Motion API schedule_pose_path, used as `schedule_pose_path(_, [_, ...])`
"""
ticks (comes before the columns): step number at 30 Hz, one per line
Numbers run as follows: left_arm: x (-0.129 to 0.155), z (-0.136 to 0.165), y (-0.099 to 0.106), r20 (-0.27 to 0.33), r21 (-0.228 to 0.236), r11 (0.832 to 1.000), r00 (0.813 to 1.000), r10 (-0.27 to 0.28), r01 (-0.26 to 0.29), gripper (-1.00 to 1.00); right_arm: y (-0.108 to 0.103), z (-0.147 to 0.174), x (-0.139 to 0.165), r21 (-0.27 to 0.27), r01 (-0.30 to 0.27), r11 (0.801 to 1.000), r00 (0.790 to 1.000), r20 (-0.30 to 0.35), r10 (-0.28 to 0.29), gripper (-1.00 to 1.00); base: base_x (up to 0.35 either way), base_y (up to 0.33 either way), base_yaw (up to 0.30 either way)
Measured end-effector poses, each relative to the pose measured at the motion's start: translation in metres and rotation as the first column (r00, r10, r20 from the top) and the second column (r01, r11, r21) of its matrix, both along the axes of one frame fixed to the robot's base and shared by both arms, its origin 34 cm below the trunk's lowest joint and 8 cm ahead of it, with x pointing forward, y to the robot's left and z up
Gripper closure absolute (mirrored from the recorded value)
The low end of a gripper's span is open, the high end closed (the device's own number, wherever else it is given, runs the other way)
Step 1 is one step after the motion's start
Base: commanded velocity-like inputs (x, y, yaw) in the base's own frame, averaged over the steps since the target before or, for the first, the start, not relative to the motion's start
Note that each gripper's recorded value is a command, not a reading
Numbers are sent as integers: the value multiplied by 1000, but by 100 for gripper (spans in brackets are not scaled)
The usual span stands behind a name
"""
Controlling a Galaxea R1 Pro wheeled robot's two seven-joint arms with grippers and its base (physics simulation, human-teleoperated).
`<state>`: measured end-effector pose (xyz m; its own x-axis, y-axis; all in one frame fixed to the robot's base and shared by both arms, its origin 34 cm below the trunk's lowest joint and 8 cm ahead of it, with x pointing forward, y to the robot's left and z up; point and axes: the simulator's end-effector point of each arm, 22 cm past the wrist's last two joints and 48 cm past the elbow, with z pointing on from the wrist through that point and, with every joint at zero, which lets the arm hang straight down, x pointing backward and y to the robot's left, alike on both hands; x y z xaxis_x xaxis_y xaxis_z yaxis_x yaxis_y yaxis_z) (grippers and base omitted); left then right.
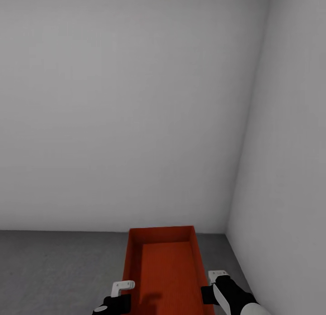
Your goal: Move the two storage containers from the living room to the garage. In the garage, place one container on the floor and stack the other container on top of it (either order is fine).
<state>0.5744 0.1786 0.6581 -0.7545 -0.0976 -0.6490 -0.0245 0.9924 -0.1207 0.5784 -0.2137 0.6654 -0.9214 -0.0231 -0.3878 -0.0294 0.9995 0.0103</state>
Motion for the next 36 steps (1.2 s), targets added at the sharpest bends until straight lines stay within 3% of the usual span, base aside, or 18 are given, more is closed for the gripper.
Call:
schedule_pose_path(11, [0, 0, 1, -1, 0, 1000, 1000, -1, 1, 100, 1, 0, 0, -1, 1, 1000, 1000, -1, -1, 100, 185, -11, 0])
schedule_pose_path(16, [1, -1, 14, 1, -3, 1000, 1000, -4, 4, 100, 13, 1, -1, -8, 3, 1000, 1000, 0, -3, 100, 229, -119, 0])
schedule_pose_path(22, [0, 0, 1, -1, 0, 1000, 1000, -1, 1, 100, 1, 0, 0, -1, 1, 1000, 1000, -1, -1, 100, 168, -73, 0])
schedule_pose_path(29, [0, -1, 8, 0, -2, 1000, 1000, -2, 2, 100, 8, 0, 0, -5, 2, 1000, 1000, -1, -2, 100, 52, -127, 0])
schedule_pose_path(36, [0, 0, 1, -1, 0, 1000, 1000, -1, 1, 100, 1, 0, 0, -1, 1, 1000, 1000, -1, -1, 100, 18, -26, 0])
